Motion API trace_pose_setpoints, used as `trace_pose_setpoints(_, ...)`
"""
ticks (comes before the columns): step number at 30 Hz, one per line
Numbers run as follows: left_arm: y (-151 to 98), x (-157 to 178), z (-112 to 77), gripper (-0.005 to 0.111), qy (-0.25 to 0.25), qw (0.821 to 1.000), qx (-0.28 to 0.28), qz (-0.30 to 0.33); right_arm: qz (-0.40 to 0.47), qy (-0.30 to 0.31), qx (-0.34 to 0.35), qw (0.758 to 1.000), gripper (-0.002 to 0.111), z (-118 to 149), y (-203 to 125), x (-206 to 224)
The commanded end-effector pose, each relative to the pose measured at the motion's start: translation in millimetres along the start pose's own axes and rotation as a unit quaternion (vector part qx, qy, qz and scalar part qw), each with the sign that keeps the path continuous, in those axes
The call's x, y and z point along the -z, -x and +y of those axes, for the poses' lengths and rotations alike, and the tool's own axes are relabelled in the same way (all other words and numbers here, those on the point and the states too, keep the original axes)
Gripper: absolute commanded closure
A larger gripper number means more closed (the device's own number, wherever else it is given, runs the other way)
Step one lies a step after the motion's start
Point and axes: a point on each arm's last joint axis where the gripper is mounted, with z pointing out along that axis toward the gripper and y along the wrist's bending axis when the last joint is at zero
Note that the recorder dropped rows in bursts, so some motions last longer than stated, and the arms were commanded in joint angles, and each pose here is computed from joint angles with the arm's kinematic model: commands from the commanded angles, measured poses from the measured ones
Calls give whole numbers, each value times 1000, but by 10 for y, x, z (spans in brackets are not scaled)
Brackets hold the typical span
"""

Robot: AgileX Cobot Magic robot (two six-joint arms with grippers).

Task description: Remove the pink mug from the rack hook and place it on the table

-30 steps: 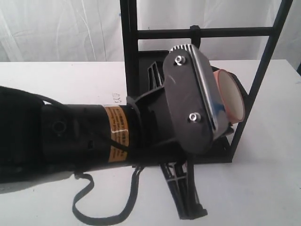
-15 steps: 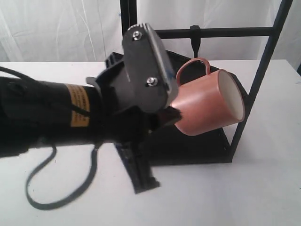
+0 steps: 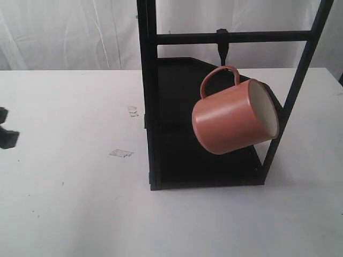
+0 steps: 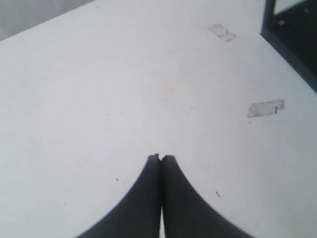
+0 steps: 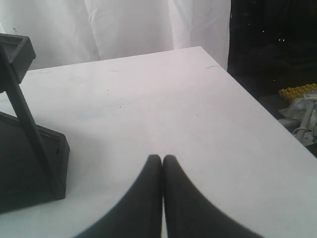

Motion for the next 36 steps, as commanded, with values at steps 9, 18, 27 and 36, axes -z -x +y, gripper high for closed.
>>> trace_pose_setpoints(9,-808,1199,-32,107,89,947,101,-290,-3,-3,2,1000,108,-4,-6,-3)
trace_pose_setpoints(18,-1100,1211,-78,107,82,958,163,-222,-8,-1,2,1000,108,-1,4,-2)
trace_pose_setpoints(27,-1572,705,-110,107,92,943,280,-152,-399,144,-356,833,108,-38,686,323)
trace_pose_setpoints(36,-1757,541,-110,107,119,950,249,-143,-477,207,-254,816,108,123,1493,851)
